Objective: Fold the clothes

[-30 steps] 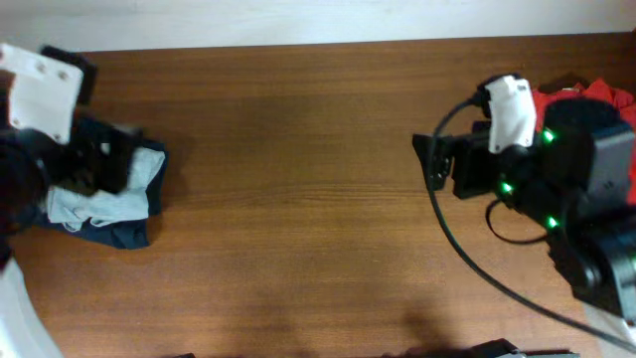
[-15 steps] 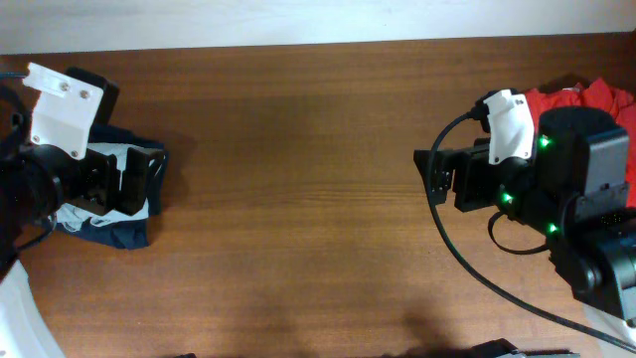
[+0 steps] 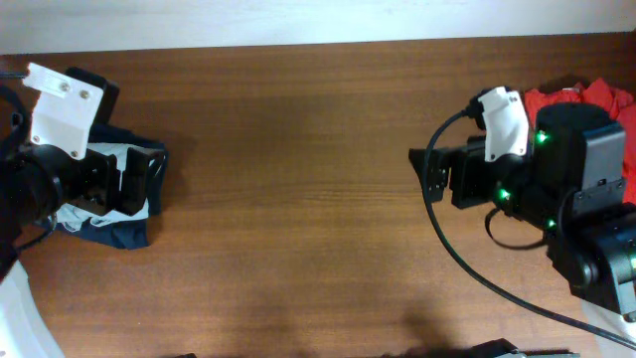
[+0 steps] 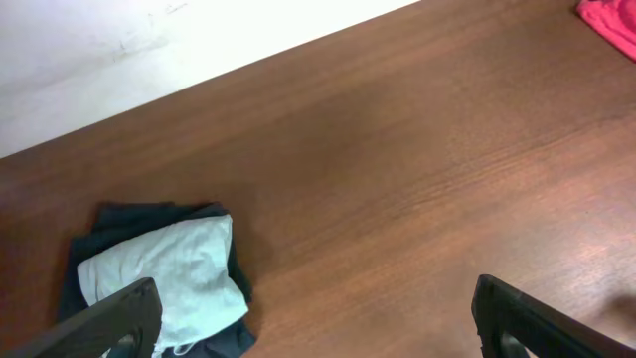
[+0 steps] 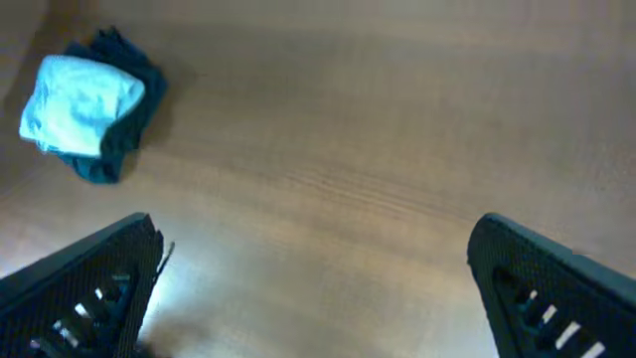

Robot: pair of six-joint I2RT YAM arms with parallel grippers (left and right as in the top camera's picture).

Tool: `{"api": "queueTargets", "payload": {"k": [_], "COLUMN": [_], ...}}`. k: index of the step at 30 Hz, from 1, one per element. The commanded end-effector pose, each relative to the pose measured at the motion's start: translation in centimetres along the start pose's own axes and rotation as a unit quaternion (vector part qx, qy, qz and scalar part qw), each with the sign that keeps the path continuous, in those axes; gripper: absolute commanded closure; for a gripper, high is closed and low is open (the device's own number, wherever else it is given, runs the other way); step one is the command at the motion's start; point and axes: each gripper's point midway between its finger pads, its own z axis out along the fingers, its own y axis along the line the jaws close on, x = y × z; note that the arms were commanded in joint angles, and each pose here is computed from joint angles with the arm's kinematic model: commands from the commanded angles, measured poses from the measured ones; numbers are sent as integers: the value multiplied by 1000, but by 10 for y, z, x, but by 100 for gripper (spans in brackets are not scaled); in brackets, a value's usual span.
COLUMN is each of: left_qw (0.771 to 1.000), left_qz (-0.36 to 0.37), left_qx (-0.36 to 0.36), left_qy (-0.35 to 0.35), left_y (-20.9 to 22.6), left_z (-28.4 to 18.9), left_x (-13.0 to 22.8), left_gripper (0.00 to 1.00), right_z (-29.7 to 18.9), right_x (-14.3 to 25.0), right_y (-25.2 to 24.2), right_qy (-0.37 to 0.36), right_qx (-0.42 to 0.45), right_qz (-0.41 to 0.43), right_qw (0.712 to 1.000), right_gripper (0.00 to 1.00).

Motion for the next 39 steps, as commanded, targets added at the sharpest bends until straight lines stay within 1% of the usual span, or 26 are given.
{"api": "queueTargets", "payload": {"k": [1,4,8,10,12,17,23,29,33,39], "left_qw": [1000,1000,1000,1000,1000,1000,1000,1000,1000,1000], "left_qz": [9,9,9,9,9,9,9,9,9,9], "left_qx": [6,6,6,6,6,6,6,6,6,6], "left_qy": [0,0,0,0,0,0,0,0,0,0], "left_y": [-2,-2,-2,-2,-2,-2,-2,-2,-2,-2], "left_z": [1,1,1,1,1,1,1,1,1,1], "left_x": [0,0,0,0,0,0,0,0,0,0], "left_gripper": [0,1,1,1,0,0,1,0,1,1], "right_z": [-23,-62,-112,-124,-126,-106,-57,-12,8,24], "right_x": [-22,-33,-29,-13,4,53,101,160,189,213], "right_y": [1,-5,-10,-20,-28,-51,-72,-91,-98,-105], "right_qy": [-58,-111,-165,-157,-138,-101,-119,-111,-123,-141], "right_qx": [14,58,99,130,147,184,190,190,184,180], "right_qz": [-74,-85,-85,-79,-75,-69,-69,-59,-50,-40], "right_qw": [995,988,978,976,977,975,972,974,974,973], "right_gripper": [1,1,1,1,1,1,1,1,2,1]}}
